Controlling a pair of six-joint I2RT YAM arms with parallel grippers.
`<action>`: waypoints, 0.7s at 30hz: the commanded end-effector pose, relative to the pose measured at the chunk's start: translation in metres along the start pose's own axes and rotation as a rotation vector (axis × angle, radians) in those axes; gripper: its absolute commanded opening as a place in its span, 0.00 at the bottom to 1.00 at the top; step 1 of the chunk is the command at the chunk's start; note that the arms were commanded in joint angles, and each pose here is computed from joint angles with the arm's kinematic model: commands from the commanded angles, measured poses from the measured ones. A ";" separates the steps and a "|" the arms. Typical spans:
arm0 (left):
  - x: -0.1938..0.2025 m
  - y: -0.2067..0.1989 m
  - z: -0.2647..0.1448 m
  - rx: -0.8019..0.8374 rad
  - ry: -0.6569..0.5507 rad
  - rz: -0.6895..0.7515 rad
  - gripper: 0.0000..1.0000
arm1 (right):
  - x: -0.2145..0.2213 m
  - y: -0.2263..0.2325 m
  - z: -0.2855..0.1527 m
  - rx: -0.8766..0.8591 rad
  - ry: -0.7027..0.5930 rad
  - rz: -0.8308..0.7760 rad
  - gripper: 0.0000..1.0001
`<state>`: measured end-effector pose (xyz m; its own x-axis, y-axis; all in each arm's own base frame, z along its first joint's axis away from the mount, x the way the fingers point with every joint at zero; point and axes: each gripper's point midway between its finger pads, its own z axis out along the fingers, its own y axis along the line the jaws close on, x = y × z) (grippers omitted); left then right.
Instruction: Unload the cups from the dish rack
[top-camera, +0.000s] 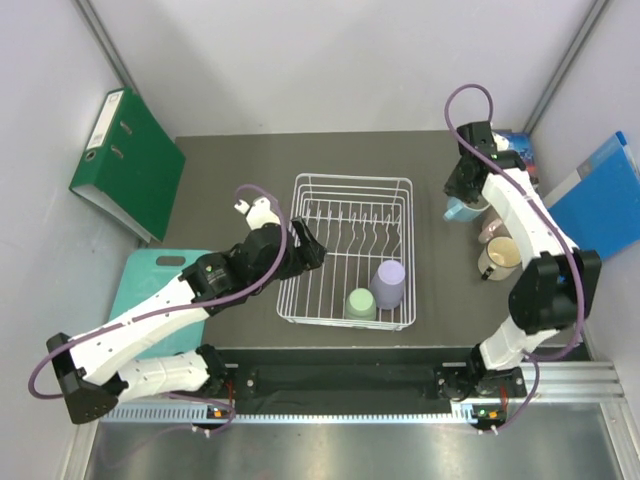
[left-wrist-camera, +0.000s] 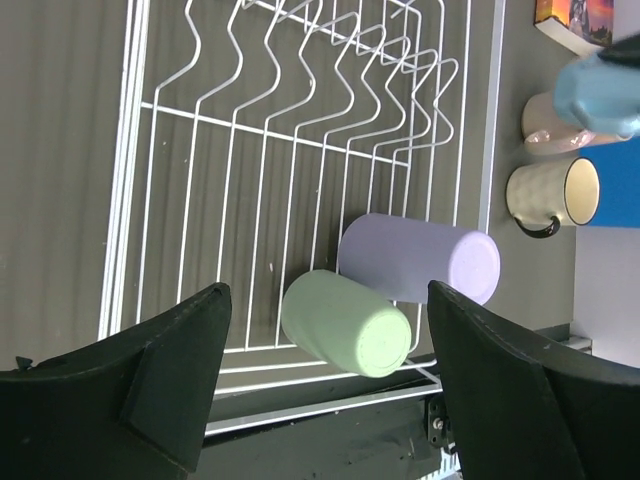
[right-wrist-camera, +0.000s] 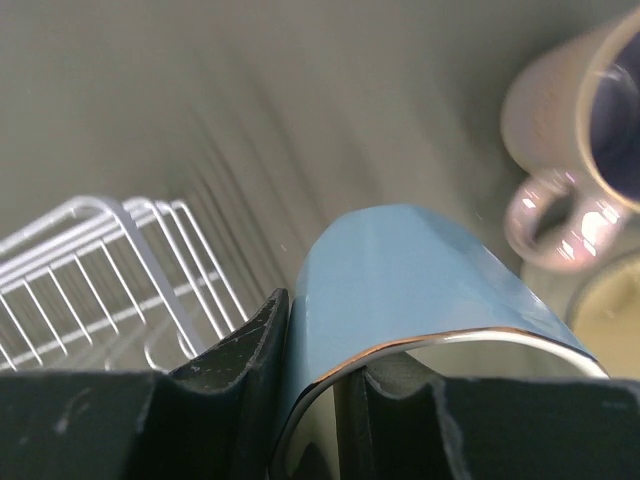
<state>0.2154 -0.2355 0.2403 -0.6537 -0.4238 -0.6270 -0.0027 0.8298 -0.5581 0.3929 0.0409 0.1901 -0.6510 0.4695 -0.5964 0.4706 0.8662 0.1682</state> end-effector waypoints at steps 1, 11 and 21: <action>-0.001 0.010 -0.005 -0.020 -0.013 0.002 0.83 | -0.049 0.041 0.014 -0.113 -0.081 0.027 0.00; 0.010 0.021 0.002 -0.064 0.022 0.035 0.83 | -0.064 0.043 0.071 -0.029 -0.048 0.038 0.00; 0.012 0.028 0.005 -0.106 0.020 0.043 0.83 | -0.077 0.018 0.103 0.060 -0.013 0.067 0.00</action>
<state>0.2086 -0.2236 0.2167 -0.6837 -0.3775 -0.6246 -0.0350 0.8718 -0.4885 0.4997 0.0181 0.1291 -0.6667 0.5169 -0.5370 0.5299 0.8354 0.1463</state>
